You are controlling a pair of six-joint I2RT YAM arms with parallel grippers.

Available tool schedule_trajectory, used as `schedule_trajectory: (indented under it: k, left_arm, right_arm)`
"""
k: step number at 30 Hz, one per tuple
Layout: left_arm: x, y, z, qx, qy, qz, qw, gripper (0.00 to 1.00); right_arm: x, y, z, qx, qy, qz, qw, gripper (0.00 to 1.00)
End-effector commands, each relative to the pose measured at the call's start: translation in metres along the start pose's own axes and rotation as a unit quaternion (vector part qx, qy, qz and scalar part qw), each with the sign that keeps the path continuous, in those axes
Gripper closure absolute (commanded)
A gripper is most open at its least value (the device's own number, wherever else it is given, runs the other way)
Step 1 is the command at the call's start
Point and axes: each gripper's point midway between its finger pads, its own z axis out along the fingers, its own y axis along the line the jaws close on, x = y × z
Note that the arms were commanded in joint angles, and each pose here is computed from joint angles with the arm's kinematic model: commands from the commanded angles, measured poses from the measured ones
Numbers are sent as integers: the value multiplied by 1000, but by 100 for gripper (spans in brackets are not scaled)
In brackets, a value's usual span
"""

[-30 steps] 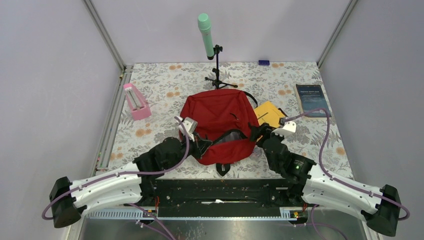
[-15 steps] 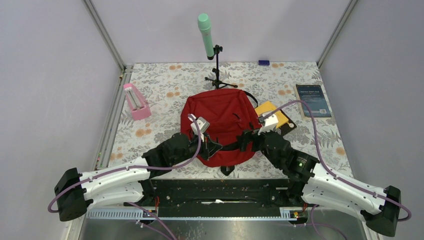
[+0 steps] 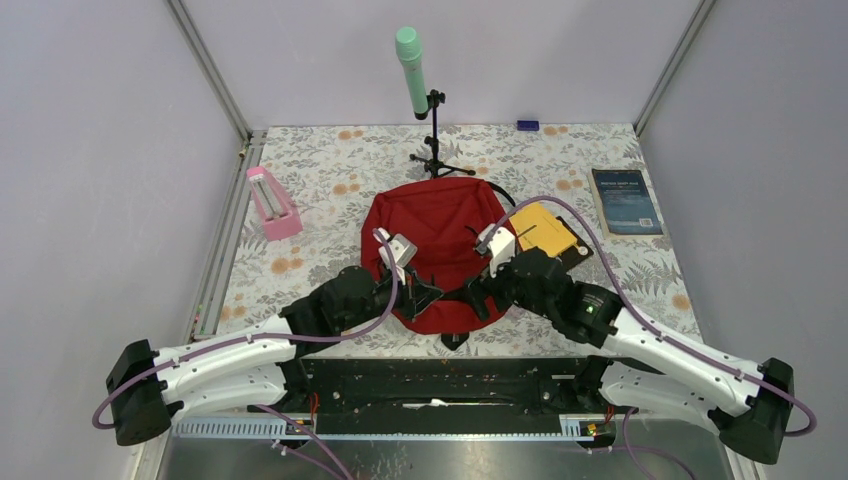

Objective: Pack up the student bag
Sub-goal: Unzip the student bag at the center of the board.

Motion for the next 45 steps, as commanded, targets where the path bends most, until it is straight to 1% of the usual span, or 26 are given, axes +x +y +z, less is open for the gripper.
schedule_trajectory:
  k: [1,3,5,8,11,13,15,19,21,24,26,28,29,33,36,39,45]
  left_arm:
    - [-32,-19,-1,35,-43,7,998,100]
    - [-33,-20,-1,37,-42,8,998,100]
    - [-33,-20,0,36,-42,9,998,100]
    - [-33,-20,0,36,-41,10,998,100]
    - [-33,-19,0,35,-41,10,998,100]
    - [-32,-19,0,34,-39,11,999,100]
    - [-33,-19,-1,34,-40,12,999,100]
    - [-34,-19,0,32,-39,14,999,100]
    - [-34,-19,0,32,-39,15,999,100]
    - [-34,-20,1,33,-38,14,999,100]
    - [-35,-18,1,29,-39,13,999,100]
    - [-36,-16,1,21,-43,12,999,100]
    - [-38,-13,0,14,-46,11,999,100]
    - [-42,1,-3,-24,-63,6,998,100]
    - [-43,10,-4,-50,-70,-1,996,100]
    - [-47,25,-2,-89,-77,-26,993,100]
    - [-57,25,6,-88,-84,-28,992,100]
  right_arm:
    - [-4,12,7,-41,13,-35,998,11]
    - [-4,19,13,-59,15,-49,997,13]
    - [-4,28,17,-84,8,-56,995,13]
    - [-10,38,21,-110,-30,-71,991,8]
    - [-27,44,20,-125,-91,-88,984,8]
    - [-31,45,19,-128,-109,-98,981,8]
    - [-31,48,20,-136,-111,-107,979,8]
    - [-24,57,27,-159,-90,-118,976,12]
    - [-21,61,30,-169,-83,-120,975,20]
    - [-21,66,35,-172,-79,-111,976,40]
    - [-25,68,37,-173,-77,-107,976,62]
    - [-28,68,38,-168,-75,-101,978,89]
    - [-29,67,39,-163,-75,-97,979,99]
    - [-28,57,40,-136,-82,-87,983,100]
    - [-32,48,36,-110,-107,-80,985,100]
    - [-36,41,32,-92,-134,-70,984,100]
    - [-46,25,23,-48,-174,-31,983,100]
